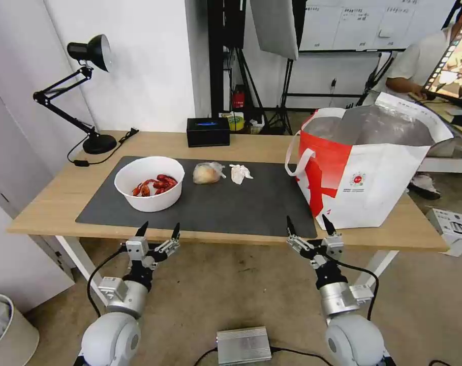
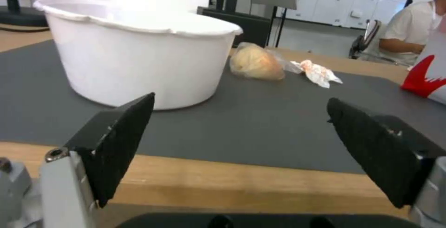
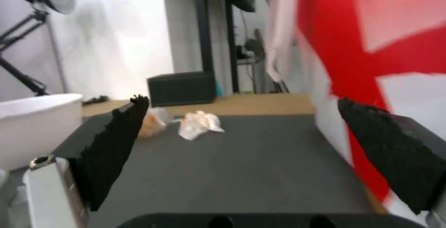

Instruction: Pick up the trash from the table and place it into the takeout bag.

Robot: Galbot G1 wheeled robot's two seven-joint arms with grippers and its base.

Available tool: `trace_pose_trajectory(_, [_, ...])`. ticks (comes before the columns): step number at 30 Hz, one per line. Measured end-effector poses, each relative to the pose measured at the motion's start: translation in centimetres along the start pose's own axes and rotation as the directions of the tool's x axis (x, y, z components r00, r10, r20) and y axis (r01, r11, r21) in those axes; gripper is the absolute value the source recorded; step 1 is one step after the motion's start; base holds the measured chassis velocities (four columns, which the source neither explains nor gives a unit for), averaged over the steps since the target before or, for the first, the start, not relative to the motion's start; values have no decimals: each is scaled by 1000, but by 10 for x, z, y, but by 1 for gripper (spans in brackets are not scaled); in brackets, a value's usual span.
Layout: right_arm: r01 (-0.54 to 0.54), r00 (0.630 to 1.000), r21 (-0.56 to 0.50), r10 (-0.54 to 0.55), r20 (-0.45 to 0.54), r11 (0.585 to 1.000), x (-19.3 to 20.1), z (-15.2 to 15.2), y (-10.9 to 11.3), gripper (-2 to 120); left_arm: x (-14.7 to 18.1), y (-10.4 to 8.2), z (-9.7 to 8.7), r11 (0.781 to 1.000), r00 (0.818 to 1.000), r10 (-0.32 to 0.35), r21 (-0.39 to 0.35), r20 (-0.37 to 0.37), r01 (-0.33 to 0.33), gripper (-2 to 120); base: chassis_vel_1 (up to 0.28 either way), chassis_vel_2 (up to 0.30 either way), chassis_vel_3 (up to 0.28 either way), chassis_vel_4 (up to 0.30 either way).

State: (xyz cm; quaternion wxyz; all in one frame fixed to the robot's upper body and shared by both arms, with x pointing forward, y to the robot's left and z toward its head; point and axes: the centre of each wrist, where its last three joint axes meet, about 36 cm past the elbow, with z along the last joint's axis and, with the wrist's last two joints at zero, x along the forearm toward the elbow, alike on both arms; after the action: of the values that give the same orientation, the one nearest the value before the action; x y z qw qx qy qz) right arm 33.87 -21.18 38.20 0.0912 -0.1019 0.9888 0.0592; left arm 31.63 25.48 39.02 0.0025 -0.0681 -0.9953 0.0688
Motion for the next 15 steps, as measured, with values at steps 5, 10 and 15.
trace_pose_trajectory(5, [35, 999, -1, -35, 15, 999, -25, 2, 1, 100, 1, 1, 1, 1000, 1000, -4, 1, 3, 4, 100, 0, 0, 0, 0])
trace_pose_trajectory(10, [51, 999, -5, -50, 3, 999, -40, 6, 1, 100, -2, -3, 1, 1000, 1000, 2, 7, 11, -3, 100, 0, 0, 0, 0])
trace_pose_trajectory(15, [66, 998, -2, -66, 3, 998, -70, 13, 2, 100, -4, -12, -4, 1000, 999, 21, 19, 27, -21, 100, 0, 0, 0, 0])
